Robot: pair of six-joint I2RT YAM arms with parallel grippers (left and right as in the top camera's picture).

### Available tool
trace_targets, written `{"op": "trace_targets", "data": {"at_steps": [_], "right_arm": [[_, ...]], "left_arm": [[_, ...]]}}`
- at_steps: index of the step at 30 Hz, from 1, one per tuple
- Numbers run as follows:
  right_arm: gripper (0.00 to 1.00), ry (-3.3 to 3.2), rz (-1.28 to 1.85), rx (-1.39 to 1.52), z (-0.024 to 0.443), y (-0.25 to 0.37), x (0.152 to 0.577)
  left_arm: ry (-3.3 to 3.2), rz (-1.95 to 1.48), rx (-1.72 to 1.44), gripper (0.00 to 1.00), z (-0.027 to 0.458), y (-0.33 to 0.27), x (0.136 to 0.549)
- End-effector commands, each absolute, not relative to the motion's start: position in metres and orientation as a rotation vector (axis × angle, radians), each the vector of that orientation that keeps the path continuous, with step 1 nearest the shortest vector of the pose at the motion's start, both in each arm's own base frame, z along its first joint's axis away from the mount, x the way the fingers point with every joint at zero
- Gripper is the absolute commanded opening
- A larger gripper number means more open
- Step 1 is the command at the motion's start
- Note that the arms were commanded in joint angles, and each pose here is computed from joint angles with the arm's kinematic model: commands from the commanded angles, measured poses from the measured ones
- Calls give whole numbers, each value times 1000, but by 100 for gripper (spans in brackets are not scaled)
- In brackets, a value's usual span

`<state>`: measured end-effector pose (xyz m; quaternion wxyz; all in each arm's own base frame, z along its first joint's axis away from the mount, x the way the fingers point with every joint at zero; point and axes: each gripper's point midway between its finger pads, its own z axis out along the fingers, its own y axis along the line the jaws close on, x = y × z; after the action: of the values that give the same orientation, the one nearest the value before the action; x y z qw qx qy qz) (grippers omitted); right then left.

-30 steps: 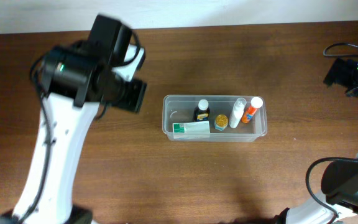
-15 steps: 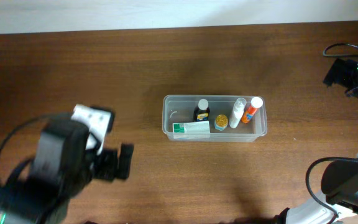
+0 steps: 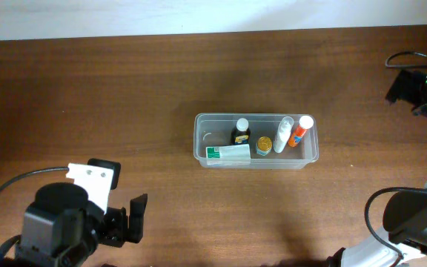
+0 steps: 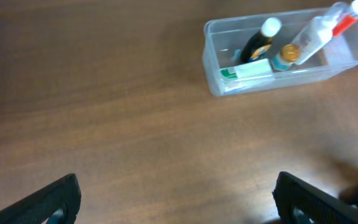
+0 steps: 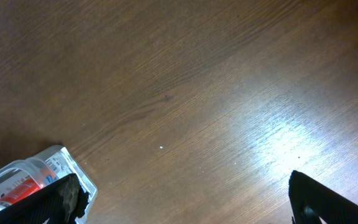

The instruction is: Pack container

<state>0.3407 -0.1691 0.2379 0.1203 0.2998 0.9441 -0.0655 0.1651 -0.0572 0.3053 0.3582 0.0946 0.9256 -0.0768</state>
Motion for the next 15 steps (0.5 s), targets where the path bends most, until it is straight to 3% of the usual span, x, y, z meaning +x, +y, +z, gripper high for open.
{"op": "trace_targets", "data": {"at_steps": [1, 9, 15], "right_arm": [[98, 2753, -187, 900, 236, -171, 341], [98, 2753, -187, 900, 236, -171, 341], [98, 2753, -187, 900, 236, -171, 341]], "left_arm": [[2355, -124, 250, 100, 298, -54, 182], [2183, -104, 635, 100, 275, -88, 219], [2147, -45, 604, 100, 235, -73, 227]]}}
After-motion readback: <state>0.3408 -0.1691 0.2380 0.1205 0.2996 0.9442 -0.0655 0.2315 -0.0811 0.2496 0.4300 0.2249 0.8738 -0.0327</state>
